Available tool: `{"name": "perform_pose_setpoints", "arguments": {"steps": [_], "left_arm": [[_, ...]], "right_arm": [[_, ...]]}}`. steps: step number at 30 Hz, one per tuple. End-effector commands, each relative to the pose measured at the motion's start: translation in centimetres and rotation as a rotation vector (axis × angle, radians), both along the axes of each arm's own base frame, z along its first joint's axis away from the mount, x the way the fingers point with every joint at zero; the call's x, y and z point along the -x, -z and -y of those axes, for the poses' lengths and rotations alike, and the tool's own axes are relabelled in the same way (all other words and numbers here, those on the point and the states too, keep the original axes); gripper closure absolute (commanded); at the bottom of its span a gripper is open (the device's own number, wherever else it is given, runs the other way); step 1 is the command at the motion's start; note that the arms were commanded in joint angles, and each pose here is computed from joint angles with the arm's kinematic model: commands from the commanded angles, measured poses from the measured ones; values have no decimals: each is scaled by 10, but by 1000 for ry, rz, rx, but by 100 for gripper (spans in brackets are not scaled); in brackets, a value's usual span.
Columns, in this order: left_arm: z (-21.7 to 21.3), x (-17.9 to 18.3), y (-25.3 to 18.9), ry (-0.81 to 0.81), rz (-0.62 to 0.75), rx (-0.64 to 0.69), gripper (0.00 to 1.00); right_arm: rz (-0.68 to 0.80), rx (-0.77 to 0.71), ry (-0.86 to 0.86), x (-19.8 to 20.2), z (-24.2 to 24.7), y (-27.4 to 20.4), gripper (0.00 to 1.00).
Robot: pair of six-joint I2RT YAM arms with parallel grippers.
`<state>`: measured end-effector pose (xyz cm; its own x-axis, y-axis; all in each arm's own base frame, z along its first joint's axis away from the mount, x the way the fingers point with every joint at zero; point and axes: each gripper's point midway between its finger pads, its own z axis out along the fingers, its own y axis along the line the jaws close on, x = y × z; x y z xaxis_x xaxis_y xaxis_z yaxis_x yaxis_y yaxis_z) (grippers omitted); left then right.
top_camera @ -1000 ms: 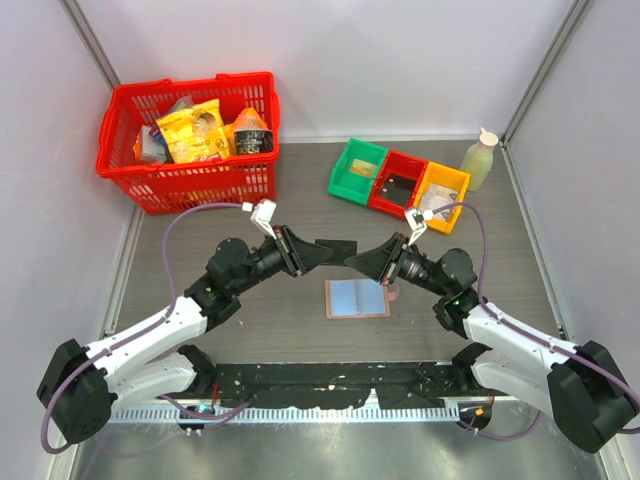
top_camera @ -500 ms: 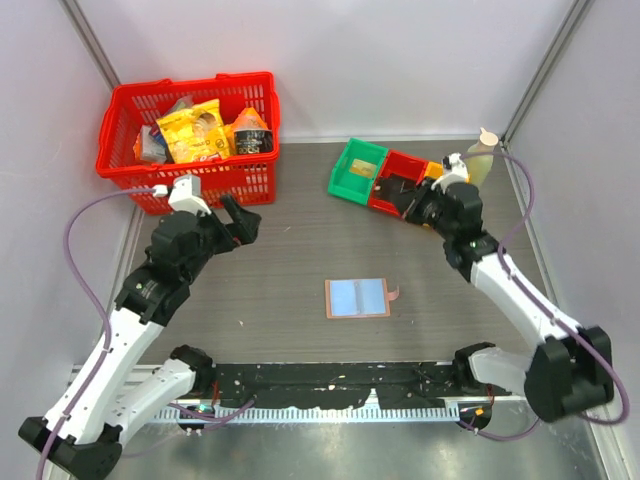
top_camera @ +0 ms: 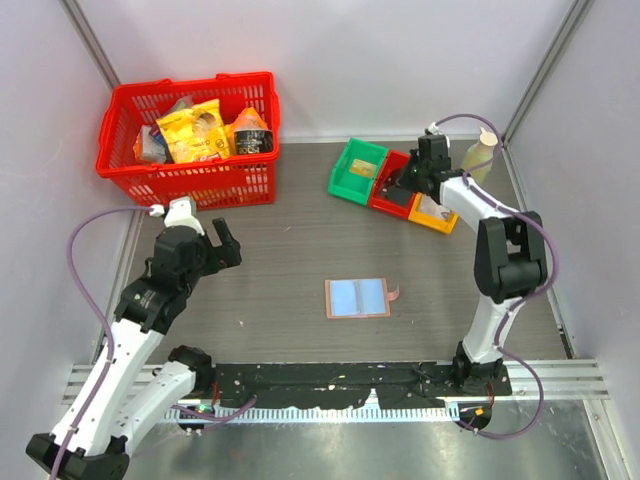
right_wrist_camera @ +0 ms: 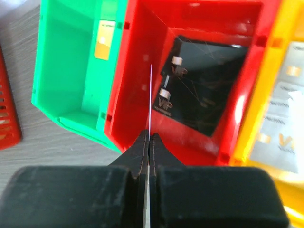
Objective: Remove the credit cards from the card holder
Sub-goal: Place the credit card in the storage box.
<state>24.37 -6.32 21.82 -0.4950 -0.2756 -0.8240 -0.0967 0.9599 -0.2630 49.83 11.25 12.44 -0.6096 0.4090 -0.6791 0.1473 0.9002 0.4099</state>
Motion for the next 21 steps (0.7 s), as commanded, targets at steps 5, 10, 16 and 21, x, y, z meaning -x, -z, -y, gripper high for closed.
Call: {"name": "perform_pose_setpoints", "arguments": {"steps": [5, 10, 16, 21], "left_arm": [[-14, -1, -12, -43, 54, -24, 0], [-16, -1, -14, -52, 66, -13, 0], [-17, -1, -23, -50, 112, 1, 0], [-28, 4, -38, -99, 182, -5, 0]], "right_arm": [[-73, -114, -29, -36, -18, 13, 99], [-122, -20, 42, -32, 10, 17, 68], [-46, 118, 105, -20, 41, -42, 37], [54, 206, 172, 13, 68, -109, 21]]}}
